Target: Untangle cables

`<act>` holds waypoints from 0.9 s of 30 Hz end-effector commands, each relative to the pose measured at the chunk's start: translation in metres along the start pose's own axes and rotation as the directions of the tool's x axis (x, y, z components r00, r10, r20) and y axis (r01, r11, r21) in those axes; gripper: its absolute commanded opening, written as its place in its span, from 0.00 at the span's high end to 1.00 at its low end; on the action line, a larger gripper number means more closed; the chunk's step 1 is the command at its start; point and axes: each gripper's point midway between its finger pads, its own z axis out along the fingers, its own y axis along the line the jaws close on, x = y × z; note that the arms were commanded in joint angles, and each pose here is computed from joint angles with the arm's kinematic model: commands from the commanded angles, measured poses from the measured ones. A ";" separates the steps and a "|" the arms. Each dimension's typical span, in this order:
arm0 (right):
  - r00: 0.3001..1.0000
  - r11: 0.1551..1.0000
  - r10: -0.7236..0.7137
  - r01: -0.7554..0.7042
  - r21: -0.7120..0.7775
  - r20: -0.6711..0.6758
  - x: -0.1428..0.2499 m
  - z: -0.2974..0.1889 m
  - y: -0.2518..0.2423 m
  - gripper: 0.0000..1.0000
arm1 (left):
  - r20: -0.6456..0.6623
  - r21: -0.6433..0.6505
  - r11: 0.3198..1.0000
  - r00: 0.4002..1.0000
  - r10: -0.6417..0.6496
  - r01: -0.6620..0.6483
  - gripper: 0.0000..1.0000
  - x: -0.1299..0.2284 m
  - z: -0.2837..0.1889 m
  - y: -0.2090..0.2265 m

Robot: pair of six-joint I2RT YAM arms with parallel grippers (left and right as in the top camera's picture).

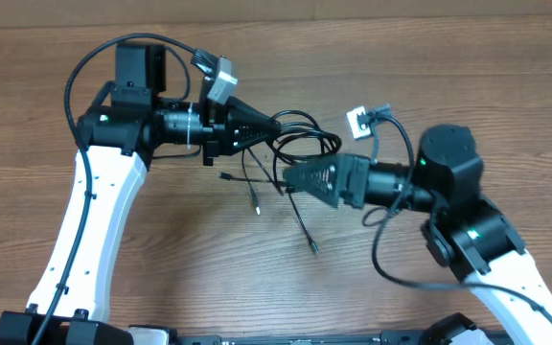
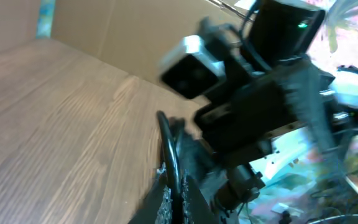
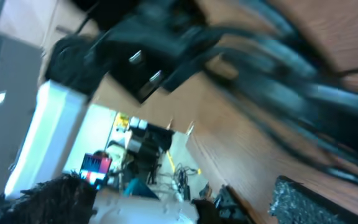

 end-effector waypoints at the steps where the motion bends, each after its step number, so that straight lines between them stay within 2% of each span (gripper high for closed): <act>1: 0.996 0.999 -0.010 0.007 0.031 0.090 -0.024 0.006 -0.004 0.05 | 0.010 0.043 0.999 1.000 -0.022 0.021 0.95 -0.004 0.002 -0.012; 8: 0.968 0.996 -0.077 0.065 0.060 0.238 -0.055 0.002 -0.002 0.10 | 0.015 0.057 0.998 1.000 -0.025 0.025 0.95 -0.005 0.002 -0.015; 12: 0.958 0.994 -0.068 0.041 0.103 0.277 -0.061 0.000 -0.011 0.13 | 0.036 0.108 0.994 0.999 -0.024 0.020 0.96 -0.009 0.001 -0.023; 19: 0.939 0.990 -0.076 0.029 0.141 0.335 -0.072 -0.004 -0.016 0.24 | 0.053 0.153 0.988 0.998 -0.024 0.016 0.95 -0.012 0.000 -0.031; 23: 0.926 0.989 -0.092 0.043 0.140 0.365 -0.078 -0.006 -0.013 0.26 | 0.054 0.157 0.987 0.998 -0.028 0.019 0.95 -0.012 0.000 -0.032; 27: 0.917 0.990 -0.113 0.073 0.120 0.382 -0.083 -0.007 -0.005 0.33 | 0.054 0.157 0.987 0.998 -0.028 0.020 0.96 -0.012 0.000 -0.032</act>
